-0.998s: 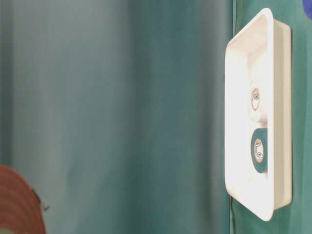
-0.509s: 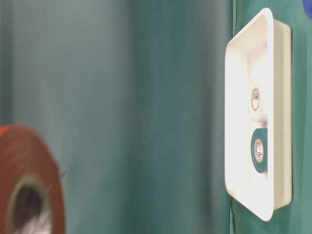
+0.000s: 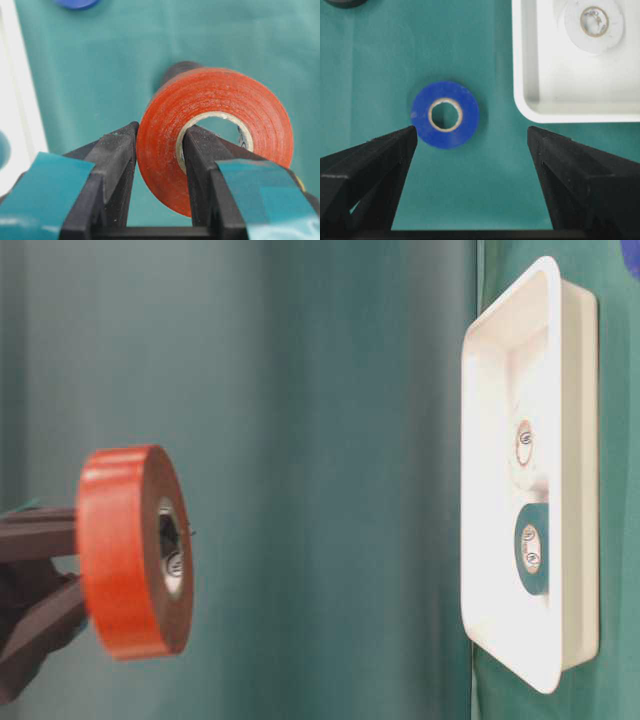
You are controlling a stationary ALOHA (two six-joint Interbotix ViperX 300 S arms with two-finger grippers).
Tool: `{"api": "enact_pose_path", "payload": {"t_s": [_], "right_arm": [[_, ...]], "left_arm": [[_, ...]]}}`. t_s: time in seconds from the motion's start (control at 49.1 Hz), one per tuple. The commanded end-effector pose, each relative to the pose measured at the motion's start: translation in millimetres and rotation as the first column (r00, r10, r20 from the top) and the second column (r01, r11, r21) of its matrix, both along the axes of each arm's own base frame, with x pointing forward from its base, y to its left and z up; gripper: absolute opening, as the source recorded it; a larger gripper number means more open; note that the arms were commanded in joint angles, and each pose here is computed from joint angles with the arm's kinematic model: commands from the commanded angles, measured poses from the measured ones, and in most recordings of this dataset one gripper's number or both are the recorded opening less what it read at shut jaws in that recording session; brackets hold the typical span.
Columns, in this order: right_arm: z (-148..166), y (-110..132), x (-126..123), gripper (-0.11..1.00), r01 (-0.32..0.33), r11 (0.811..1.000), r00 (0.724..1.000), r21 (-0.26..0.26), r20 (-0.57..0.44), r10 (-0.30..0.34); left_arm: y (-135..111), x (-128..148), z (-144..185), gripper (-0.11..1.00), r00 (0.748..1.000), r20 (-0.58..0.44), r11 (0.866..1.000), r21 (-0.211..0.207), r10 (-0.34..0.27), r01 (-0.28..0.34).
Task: Pick up the tape from a random location and place it into the white case.
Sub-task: 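Carry the orange-red roll with the left gripper over the tray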
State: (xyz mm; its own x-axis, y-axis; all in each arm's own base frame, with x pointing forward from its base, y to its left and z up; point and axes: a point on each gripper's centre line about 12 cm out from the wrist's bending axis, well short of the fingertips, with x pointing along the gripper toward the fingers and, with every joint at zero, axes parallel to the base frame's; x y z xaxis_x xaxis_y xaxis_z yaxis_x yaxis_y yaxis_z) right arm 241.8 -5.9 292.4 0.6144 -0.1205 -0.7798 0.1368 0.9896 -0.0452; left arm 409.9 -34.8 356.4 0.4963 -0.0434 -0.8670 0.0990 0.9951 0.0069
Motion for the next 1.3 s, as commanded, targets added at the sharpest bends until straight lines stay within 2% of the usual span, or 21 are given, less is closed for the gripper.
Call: {"api": "enact_pose_path", "payload": {"t_s": [0.0, 0.183, 0.387, 0.57, 0.733, 1.283], "right_arm": [[7.7, 0.0, 1.2, 0.88, -0.001, 1.000, 1.000, 0.000, 0.028, 0.001], [7.6, 0.2, 1.2, 0.88, 0.000, 1.000, 1.000, 0.002, 0.028, 0.000], [7.4, 0.1, 0.9, 0.88, 0.001, 1.000, 1.000, 0.002, 0.025, -0.001], [7.4, 0.0, 0.9, 0.88, 0.000, 1.000, 1.000, 0.001, 0.025, 0.000], [7.4, 0.0, 0.9, 0.88, -0.001, 1.000, 1.000, 0.000, 0.025, 0.001], [7.5, -0.2, 0.9, 0.88, -0.002, 1.000, 1.000, -0.003, 0.024, 0.002]], "left_arm": [[21.3, -9.3, 18.4, 0.24, 0.998, 0.037, 0.999, 0.000, 0.048, -0.048], [60.8, -13.6, 18.7, 0.24, 0.989, 0.017, 0.990, 0.002, 0.144, -0.144], [103.8, -23.0, 19.6, 0.24, 0.968, -0.003, 0.968, 0.006, 0.252, -0.252], [128.8, -32.3, 19.9, 0.24, 0.951, -0.024, 0.951, 0.012, 0.309, -0.308], [139.8, -35.2, 19.9, 0.24, 0.945, -0.023, 0.945, 0.017, 0.327, -0.327], [138.8, -40.6, 16.0, 0.24, 0.944, -0.037, 0.945, 0.018, 0.327, -0.327]]}}
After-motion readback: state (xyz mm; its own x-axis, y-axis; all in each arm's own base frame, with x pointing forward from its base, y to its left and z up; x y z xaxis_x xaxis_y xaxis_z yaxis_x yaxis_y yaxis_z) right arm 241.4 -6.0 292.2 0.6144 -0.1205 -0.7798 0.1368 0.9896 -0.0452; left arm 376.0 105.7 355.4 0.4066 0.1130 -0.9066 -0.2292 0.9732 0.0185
